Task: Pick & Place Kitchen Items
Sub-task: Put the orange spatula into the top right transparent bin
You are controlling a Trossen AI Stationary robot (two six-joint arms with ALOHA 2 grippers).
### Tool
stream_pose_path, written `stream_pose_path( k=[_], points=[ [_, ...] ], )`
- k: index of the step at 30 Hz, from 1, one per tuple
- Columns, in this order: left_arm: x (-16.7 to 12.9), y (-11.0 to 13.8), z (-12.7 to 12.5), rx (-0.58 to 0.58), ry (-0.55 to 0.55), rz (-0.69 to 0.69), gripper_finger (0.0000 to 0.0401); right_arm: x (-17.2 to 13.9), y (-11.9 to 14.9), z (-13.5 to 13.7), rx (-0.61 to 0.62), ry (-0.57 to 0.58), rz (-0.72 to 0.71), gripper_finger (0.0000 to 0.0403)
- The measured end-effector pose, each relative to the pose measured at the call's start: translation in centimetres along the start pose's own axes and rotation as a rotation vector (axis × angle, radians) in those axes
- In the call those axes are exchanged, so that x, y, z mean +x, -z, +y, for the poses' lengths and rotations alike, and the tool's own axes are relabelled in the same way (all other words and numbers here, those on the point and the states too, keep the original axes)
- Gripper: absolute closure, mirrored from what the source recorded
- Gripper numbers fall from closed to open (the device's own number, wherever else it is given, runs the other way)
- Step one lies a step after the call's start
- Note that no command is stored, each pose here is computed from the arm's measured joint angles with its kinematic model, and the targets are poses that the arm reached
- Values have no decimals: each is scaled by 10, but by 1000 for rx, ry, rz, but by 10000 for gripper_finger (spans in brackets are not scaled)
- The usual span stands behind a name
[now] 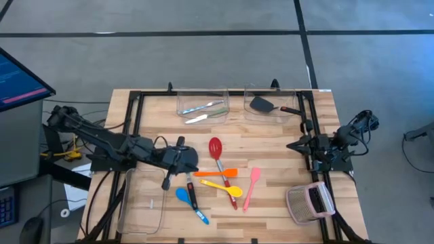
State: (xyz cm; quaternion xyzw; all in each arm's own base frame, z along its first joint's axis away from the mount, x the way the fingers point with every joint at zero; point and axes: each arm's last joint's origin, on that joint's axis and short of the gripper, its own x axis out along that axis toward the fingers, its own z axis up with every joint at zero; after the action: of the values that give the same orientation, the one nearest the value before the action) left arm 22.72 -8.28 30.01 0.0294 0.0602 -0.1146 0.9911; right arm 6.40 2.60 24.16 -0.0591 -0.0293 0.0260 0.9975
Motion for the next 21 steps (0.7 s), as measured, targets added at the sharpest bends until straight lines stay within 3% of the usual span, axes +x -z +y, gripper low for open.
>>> stream_pose_path(
  k=[7,14,21],
  points=[
    [-3,-2,1,75,-4,-8,399,0,3,0,39,3,24,403],
    [-6,-4,0,97,4,-19,399,-1,-4,-6,49,188,-17,403],
    [-6,-4,-5,91,27,-22,399,-1,-4,-6,50,191,-18,403]
  ],
)
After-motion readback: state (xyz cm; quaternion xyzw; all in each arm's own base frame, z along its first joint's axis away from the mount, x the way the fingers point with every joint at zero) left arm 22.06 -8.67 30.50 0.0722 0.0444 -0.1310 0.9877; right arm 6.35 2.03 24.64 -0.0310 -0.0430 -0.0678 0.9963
